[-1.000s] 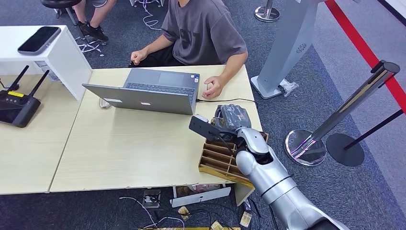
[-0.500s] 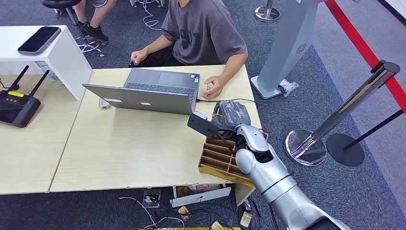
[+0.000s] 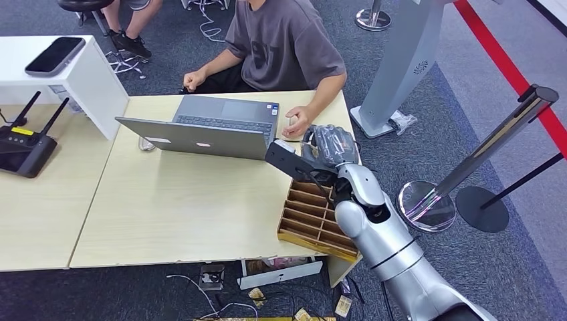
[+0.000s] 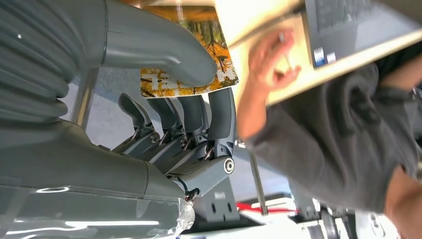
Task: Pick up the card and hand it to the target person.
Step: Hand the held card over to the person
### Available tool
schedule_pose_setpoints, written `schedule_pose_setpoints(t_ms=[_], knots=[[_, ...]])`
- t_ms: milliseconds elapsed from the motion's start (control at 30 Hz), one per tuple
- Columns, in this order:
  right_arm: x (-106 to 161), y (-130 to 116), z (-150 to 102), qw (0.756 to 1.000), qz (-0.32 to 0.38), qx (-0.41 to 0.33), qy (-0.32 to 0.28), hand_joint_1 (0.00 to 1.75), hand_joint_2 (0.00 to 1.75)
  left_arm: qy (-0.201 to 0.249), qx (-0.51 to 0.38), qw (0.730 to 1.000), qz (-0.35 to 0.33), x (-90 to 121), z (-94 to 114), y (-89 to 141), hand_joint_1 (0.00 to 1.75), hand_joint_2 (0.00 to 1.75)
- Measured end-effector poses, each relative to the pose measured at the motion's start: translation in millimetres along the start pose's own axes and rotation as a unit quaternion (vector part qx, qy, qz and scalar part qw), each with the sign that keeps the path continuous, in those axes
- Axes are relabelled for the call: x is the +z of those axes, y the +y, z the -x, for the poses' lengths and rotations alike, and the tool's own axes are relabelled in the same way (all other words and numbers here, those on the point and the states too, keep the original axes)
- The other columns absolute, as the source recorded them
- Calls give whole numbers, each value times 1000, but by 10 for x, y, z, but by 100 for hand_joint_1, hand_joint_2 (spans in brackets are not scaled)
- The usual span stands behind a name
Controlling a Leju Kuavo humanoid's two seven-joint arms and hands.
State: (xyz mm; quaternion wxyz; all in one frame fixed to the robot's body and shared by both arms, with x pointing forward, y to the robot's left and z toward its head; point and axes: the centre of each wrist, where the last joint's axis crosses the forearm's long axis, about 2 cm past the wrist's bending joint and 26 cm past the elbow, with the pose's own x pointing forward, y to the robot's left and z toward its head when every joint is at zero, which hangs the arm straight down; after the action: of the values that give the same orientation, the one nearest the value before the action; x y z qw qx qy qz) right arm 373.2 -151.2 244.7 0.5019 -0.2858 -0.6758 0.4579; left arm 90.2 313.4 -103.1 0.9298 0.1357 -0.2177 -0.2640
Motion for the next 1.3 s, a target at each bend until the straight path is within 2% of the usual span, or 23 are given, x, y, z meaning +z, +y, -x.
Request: schedule_pose_setpoints(t_ms=[200,300,400,567,767,933,1300], knots=[[-12,-309,3,999,51,-1,1,146,175,0,2,1000,0,2,-3,-9,0,0],[-42,-460,16,997,83,7,5,153,175,-1,0,1000,1,4,-13,-24,0,0],[-65,-553,54,992,122,24,10,159,175,-3,-4,1000,4,6,-26,-43,0,0],[-118,-650,163,981,184,55,12,157,175,-10,-11,1000,10,11,-58,-87,0,0],[-220,-618,389,976,201,83,35,155,175,-19,-16,1000,16,18,-104,-142,0,0],[-271,-493,576,977,183,94,62,151,175,-21,-18,999,19,19,-135,-165,0,0],[-317,-351,660,980,157,93,81,149,175,-22,-20,999,23,18,-163,-179,0,0]])
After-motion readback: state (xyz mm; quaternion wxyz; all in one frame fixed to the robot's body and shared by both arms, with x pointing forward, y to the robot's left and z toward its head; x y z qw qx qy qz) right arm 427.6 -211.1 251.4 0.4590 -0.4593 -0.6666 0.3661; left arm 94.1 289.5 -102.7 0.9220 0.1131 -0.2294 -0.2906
